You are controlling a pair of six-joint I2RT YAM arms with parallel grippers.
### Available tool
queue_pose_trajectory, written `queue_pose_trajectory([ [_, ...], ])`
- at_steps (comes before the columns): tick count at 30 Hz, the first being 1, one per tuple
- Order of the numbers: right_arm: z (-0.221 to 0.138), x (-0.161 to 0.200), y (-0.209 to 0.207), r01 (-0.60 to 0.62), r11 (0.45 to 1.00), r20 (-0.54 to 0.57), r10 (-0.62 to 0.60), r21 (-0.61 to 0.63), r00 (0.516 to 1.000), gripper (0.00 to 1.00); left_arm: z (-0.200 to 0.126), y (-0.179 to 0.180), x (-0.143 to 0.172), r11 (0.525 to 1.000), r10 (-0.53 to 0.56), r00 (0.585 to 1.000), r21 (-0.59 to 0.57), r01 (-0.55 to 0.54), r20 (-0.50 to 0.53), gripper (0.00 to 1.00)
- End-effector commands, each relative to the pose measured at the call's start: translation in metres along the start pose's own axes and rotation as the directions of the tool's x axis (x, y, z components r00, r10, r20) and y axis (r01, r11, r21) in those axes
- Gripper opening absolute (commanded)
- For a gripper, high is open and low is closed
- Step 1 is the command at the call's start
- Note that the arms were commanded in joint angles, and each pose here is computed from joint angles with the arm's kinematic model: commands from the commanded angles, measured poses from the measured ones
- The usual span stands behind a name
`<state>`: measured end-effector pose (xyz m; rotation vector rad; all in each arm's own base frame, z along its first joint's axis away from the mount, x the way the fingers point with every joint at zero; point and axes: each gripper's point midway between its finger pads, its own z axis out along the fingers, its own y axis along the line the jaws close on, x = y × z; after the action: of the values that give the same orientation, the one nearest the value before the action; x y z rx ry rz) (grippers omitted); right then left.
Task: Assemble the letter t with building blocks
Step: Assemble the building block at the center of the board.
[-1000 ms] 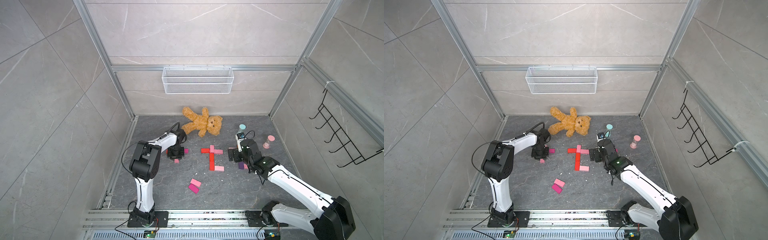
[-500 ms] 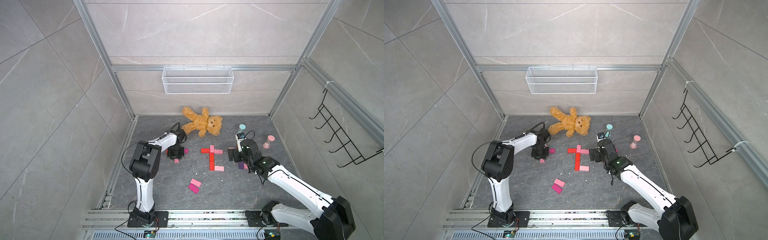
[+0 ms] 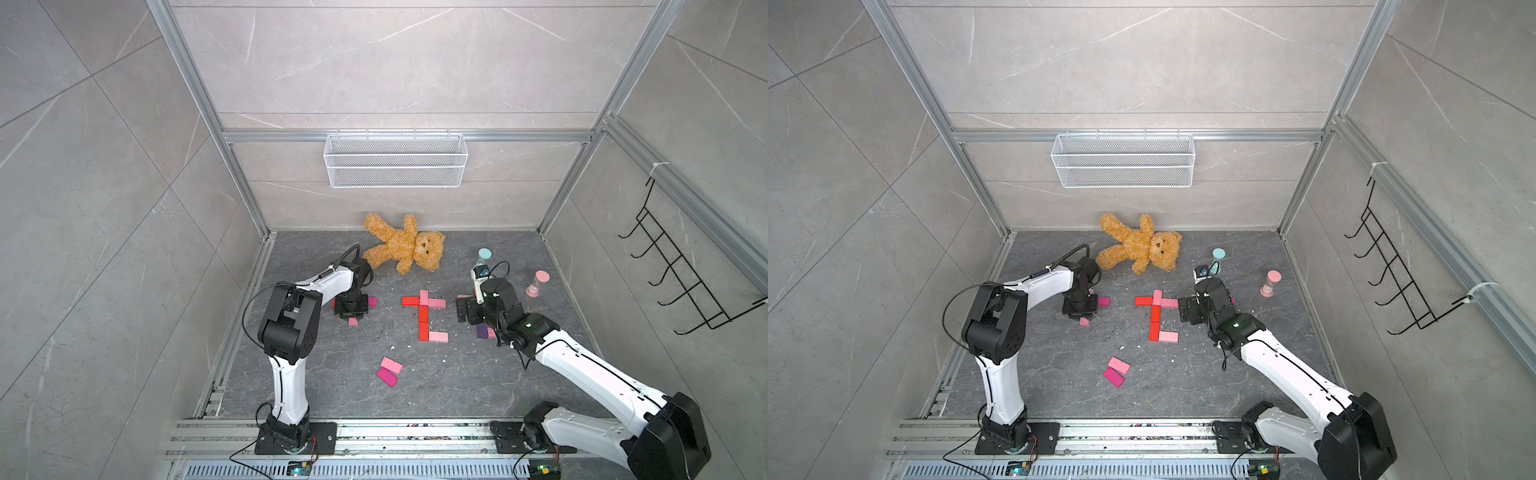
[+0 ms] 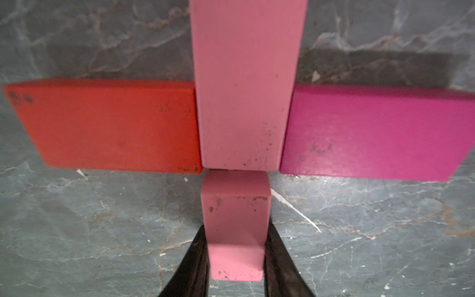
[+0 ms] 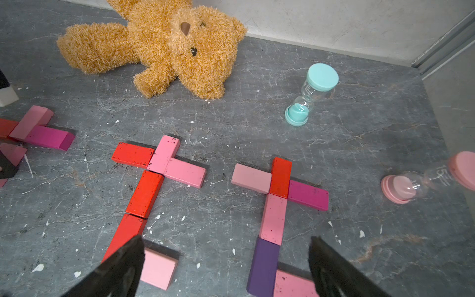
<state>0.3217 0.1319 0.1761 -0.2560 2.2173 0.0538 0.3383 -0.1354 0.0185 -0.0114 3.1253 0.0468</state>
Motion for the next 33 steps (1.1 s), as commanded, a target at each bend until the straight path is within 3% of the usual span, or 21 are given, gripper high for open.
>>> queue_pose_trajectory([
  [1, -0.0013, -0.0047, -0.0026, 0.006, 1.000, 0.003, -0.006, 0.014, 1.000, 1.00, -0.0007, -0.0003, -0.0117, 1.000, -0.002, 0.998, 0.018, 0.001, 0.055, 0.08],
  [33, -0.0018, -0.0051, -0.0030, 0.006, 1.000, 0.007, -0.006, 0.014, 1.000, 1.00, -0.0060, -0.0002, -0.0202, 1.000, -0.010, 0.997, 0.009, 0.009, 0.076, 0.09],
])
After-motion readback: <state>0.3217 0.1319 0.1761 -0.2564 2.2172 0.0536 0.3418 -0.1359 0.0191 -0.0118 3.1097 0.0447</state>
